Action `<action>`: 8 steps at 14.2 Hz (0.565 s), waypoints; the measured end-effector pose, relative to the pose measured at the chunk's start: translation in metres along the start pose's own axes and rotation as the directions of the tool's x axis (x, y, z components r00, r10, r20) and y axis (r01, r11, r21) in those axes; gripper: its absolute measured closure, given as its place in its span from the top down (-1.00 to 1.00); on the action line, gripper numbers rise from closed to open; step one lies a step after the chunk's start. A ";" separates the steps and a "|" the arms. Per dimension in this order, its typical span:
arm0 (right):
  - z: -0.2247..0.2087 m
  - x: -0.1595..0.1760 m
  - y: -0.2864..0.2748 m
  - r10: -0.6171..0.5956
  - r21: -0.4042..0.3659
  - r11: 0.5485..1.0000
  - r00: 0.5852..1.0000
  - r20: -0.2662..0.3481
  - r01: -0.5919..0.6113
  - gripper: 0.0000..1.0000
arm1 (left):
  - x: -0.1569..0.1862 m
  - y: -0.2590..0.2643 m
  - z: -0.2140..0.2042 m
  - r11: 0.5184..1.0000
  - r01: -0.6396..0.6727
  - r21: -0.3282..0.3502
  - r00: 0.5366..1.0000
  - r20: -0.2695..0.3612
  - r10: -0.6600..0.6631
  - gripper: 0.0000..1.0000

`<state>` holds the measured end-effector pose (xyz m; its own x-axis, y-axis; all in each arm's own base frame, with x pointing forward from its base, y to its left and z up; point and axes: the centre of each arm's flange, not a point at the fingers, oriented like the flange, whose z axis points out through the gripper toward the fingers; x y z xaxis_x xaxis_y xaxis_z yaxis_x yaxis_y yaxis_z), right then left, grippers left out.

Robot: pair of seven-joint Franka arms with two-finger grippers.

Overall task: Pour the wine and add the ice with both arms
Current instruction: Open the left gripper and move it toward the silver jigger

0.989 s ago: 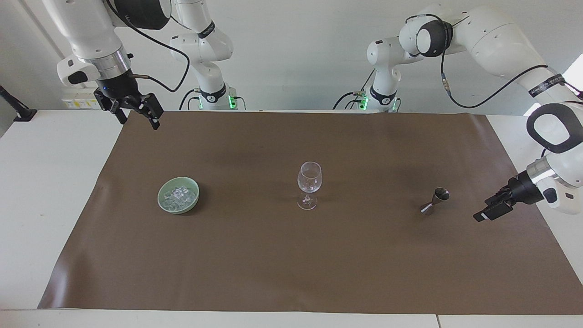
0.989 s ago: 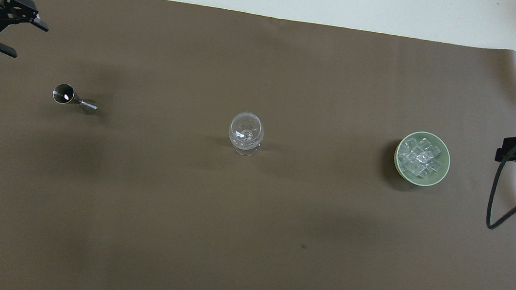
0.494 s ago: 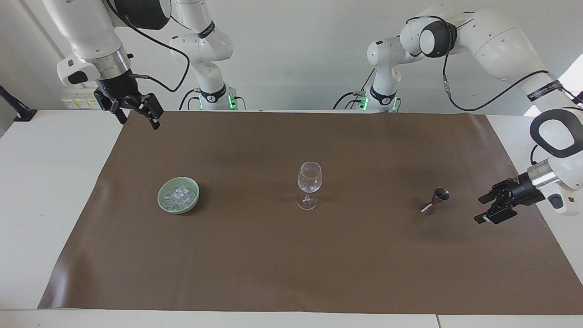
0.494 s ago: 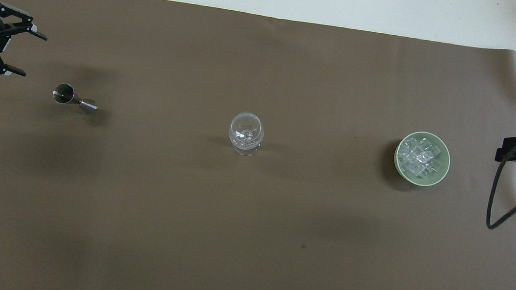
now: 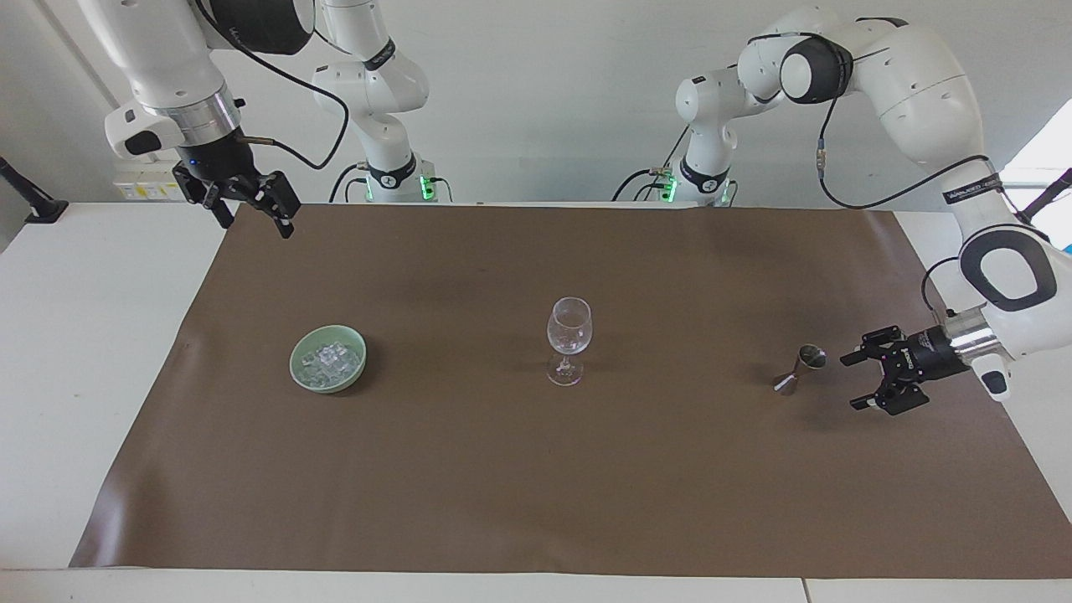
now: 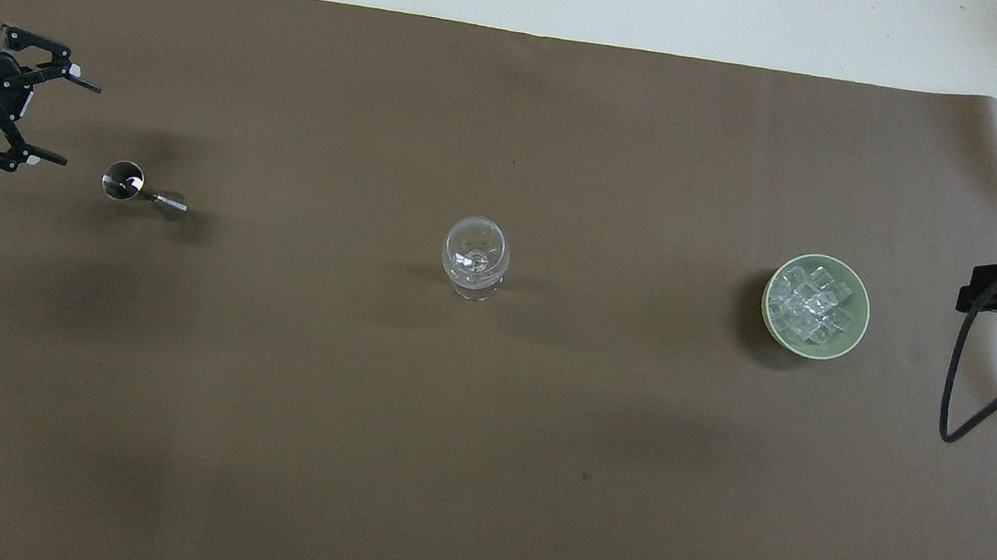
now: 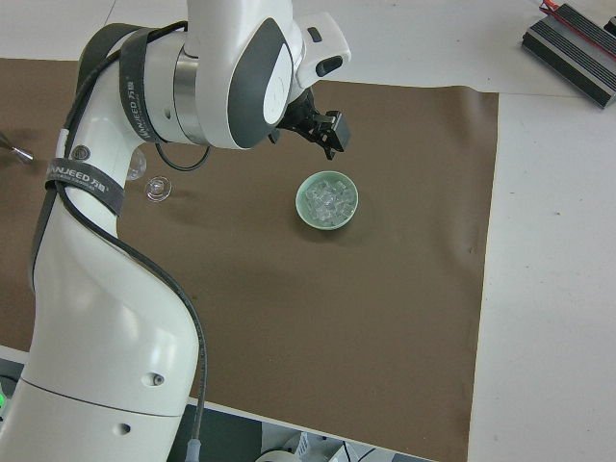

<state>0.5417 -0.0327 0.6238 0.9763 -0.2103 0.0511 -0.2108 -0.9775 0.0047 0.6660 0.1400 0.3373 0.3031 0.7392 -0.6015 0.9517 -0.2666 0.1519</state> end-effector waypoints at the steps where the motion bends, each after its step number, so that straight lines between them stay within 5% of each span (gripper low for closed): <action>1: 0.000 0.000 0.000 0.000 0.000 1.000 1.000 0.000 0.000 1.00 | 0.002 -0.007 0.004 1.000 0.024 -0.002 1.000 0.012 -0.024 1.00; 8: 0.000 0.000 0.000 0.000 0.000 1.000 1.000 0.000 0.000 1.00 | 0.036 -0.057 0.036 0.968 0.236 -0.082 0.954 0.210 -0.215 1.00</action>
<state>0.5417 -0.0327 0.6238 0.9763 -0.2103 0.0511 -0.2108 -0.9775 0.0047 0.6207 0.1591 0.2786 0.0745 0.6328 -0.7708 0.9970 -0.0328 0.0694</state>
